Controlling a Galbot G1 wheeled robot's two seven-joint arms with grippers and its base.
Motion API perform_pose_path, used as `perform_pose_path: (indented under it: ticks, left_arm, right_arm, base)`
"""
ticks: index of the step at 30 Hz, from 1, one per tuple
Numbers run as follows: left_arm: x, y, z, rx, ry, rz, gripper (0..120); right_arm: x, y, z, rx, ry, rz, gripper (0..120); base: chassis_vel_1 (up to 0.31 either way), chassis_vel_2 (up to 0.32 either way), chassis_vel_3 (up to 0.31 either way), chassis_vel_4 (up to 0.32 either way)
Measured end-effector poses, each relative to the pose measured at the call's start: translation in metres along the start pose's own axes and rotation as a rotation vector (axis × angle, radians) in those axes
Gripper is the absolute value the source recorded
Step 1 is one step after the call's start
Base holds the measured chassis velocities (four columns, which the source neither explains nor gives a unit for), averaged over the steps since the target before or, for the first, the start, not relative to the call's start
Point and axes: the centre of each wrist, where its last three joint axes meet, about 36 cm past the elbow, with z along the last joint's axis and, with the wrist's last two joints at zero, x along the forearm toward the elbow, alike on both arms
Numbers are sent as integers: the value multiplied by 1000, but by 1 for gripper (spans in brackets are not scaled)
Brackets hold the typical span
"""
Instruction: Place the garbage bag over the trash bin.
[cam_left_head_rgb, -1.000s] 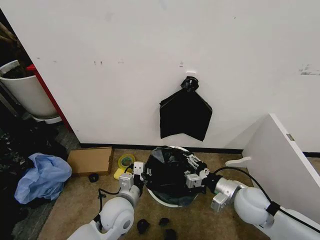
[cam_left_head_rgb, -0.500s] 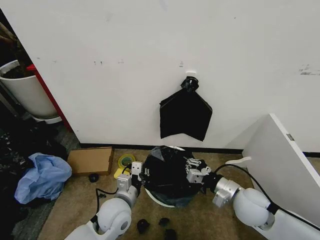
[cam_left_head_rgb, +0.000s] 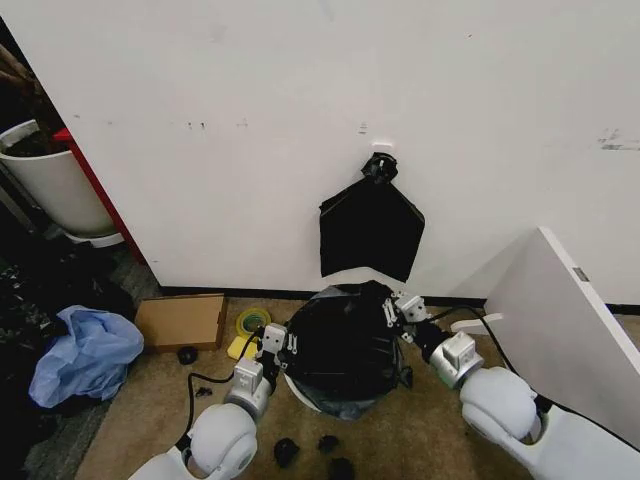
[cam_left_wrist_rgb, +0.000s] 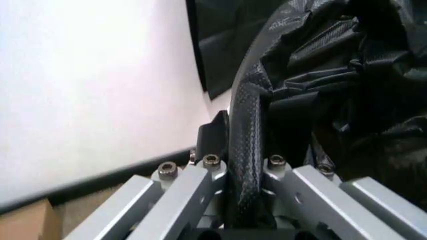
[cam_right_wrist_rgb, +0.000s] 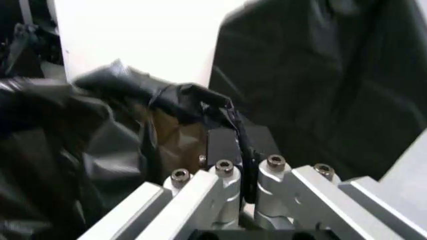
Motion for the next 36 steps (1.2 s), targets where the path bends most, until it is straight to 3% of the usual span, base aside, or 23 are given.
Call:
perform_pose_path:
  ticks: [7, 12, 22, 28, 36]
  left_arm:
    - [6, 4, 14, -92, -128, 44, 1]
    - [9, 8, 20, -103, -188, 77, 1]
    - [7, 11, 20, -32, -174, 57, 1]
    - [7, 11, 15, 57, -122, 41, 1]
    - [10, 17, 8, 161, -53, 2, 1]
  right_arm:
    - [-2, -6, 12, -39, 88, -4, 0]
    - [-1, -12, 24, -34, 119, -9, 0]
    - [5, -26, 34, -46, 77, -15, 0]
    - [8, -33, 31, -183, -6, -31, 21]
    - [13, -53, 9, -424, -11, -14, 51]
  base:
    - [0, 0, 0, 0]
    - [0, 0, 0, 0]
    - [0, 0, 0, 0]
    - [0, 0, 0, 0]
    - [0, 0, 0, 0]
